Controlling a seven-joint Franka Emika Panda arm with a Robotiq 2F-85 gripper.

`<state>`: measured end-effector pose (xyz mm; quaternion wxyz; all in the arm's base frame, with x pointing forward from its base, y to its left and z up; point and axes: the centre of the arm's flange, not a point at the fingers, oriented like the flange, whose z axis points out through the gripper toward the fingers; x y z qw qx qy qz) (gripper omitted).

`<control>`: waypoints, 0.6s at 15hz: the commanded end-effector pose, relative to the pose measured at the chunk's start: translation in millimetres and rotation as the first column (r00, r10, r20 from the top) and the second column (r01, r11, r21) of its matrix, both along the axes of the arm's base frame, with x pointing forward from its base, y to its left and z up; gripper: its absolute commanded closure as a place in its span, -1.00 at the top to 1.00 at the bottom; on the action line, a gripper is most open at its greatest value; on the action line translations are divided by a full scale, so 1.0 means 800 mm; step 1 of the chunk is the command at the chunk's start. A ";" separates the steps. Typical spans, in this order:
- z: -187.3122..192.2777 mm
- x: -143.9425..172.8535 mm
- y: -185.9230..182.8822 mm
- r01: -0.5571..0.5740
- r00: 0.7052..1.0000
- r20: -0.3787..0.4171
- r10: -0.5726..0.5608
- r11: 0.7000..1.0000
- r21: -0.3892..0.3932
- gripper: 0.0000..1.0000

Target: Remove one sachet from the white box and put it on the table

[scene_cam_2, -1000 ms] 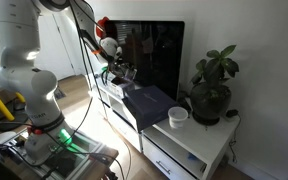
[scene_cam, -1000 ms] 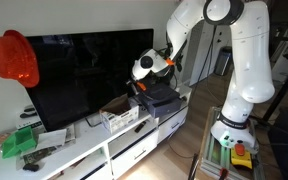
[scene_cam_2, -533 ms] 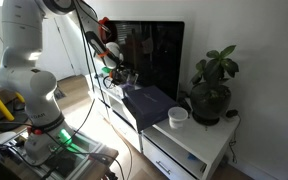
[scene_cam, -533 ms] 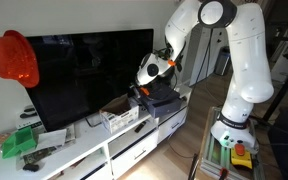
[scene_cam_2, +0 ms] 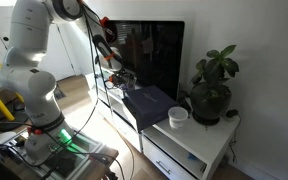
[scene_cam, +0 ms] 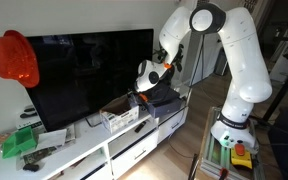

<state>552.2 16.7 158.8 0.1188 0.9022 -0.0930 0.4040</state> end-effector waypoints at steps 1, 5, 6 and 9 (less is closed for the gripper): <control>-0.019 0.013 -0.018 -0.004 1.000 0.006 0.004 1.000 -0.017 -0.93; -0.035 0.014 -0.033 0.025 0.999 -0.028 -0.026 0.999 -0.032 -0.93; -0.040 0.015 -0.033 0.023 0.999 -0.040 -0.024 1.000 -0.020 -0.93; -0.060 0.020 -0.030 0.017 0.997 -0.070 -0.018 0.999 -0.029 -0.93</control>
